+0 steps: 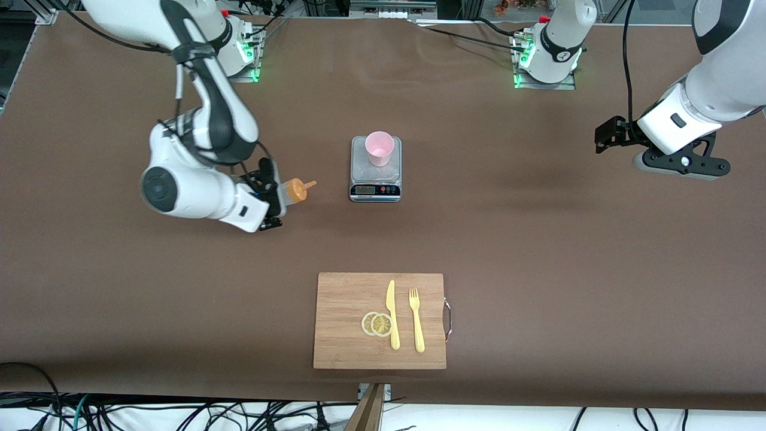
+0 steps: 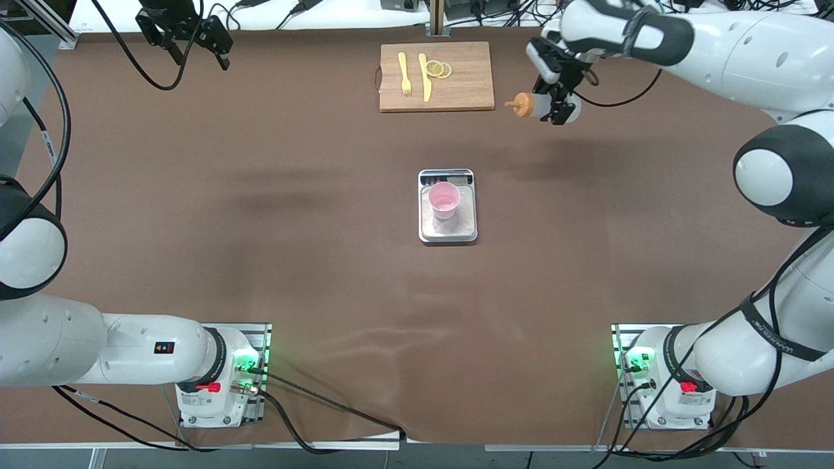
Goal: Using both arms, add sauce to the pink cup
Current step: 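Carry the sauce bottle with the right gripper back beside its spot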
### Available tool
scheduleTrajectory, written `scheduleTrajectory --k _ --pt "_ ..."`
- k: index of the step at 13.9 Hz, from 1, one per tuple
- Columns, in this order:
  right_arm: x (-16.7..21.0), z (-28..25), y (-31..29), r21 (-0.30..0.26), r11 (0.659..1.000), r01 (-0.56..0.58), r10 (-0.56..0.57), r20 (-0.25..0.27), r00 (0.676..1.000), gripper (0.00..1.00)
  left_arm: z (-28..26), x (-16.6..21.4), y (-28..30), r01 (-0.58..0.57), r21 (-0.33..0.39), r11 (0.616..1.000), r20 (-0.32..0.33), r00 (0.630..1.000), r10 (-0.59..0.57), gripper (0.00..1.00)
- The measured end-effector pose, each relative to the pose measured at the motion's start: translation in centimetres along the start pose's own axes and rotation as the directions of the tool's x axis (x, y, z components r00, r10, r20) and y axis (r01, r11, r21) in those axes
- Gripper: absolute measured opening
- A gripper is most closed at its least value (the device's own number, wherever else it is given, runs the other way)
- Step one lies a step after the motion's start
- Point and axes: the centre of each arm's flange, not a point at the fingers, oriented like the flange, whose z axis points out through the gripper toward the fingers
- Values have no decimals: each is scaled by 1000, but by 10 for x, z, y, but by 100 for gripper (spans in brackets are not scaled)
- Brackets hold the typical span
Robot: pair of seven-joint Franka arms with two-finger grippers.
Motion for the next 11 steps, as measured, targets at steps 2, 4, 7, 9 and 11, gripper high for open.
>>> scheduleTrajectory --k 2,4,7,9,11 --pt "-37 -6 -3 -4 1000 16 -16 -90 996 31 2 -2 0 0 0 1000 21 1000 0 100" --pt "-73 -10 -9 -3 999 34 -34 -176 984 31 2 -3 0 0 0 1000 24 1000 0 100" --pt "-127 -6 -19 -4 998 66 -64 -330 942 31 2 -3 0 0 0 1000 24 1000 0 100" --pt "-168 4 -28 -11 996 83 -80 -425 902 31 2 -3 0 0 0 1000 24 1000 0 100" --pt "-203 17 -39 -10 996 92 -84 -500 862 31 2 -3 0 0 0 1000 24 1000 0 100"
